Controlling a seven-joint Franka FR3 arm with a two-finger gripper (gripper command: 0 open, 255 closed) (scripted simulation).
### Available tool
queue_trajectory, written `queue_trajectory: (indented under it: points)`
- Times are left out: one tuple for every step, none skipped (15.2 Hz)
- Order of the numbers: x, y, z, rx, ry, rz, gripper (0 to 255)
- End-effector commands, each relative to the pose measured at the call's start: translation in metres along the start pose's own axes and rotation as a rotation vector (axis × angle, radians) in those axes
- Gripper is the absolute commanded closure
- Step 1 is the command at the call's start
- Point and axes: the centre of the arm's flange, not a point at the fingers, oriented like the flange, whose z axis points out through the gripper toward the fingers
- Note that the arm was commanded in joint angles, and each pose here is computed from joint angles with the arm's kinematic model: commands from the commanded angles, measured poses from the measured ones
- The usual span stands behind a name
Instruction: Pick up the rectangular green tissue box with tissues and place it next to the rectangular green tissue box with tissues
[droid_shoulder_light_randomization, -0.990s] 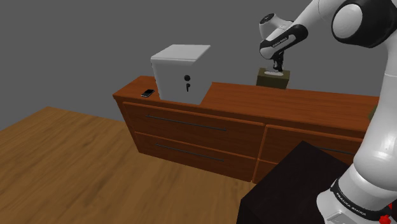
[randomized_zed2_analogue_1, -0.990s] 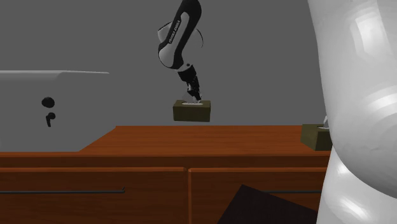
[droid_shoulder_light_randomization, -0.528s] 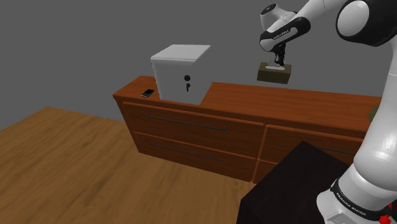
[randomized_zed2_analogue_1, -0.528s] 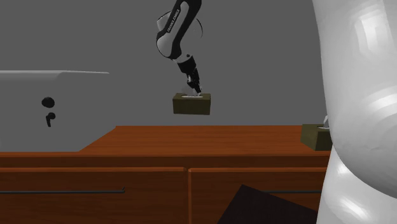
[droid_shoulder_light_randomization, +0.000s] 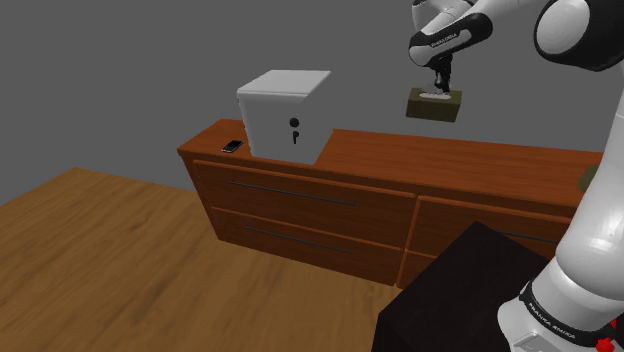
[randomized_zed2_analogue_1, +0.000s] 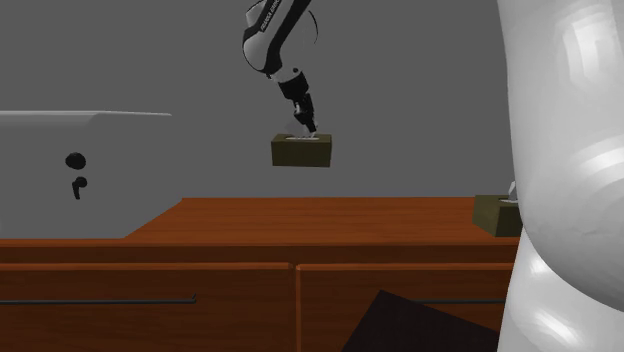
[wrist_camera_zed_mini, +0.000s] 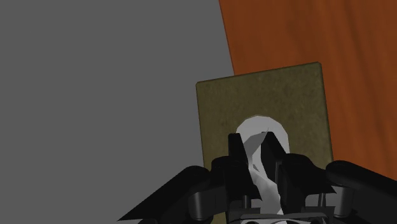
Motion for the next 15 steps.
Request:
queue_trajectory:
  points:
    - [-0.002, 0.005, -0.009, 0.000, 0.000, 0.000, 255]
    - [-0.004, 0.007, -0.014, 0.000, 0.000, 0.000, 255]
    - [-0.005, 0.010, -0.018, 0.000, 0.000, 0.000, 255]
    - [-0.007, 0.012, -0.023, 0.000, 0.000, 0.000, 255]
    - [-0.008, 0.015, -0.027, 0.000, 0.000, 0.000, 255]
    - [-0.009, 0.017, -0.031, 0.000, 0.000, 0.000, 255]
    - [-0.011, 0.020, -0.036, 0.000, 0.000, 0.000, 255]
    - [-0.012, 0.022, -0.040, 0.000, 0.000, 0.000, 255]
    - [-0.014, 0.025, -0.045, 0.000, 0.000, 0.000, 255]
    - [-0.015, 0.027, -0.049, 0.000, 0.000, 0.000, 255]
    - [-0.017, 0.030, -0.054, 0.000, 0.000, 0.000, 255]
    - [-0.018, 0.032, -0.058, 0.000, 0.000, 0.000, 255]
    - [-0.020, 0.035, -0.062, 0.000, 0.000, 0.000, 255]
    - [-0.021, 0.037, -0.067, 0.000, 0.000, 0.000, 255]
    - [-0.023, 0.040, -0.071, 0.000, 0.000, 0.000, 255]
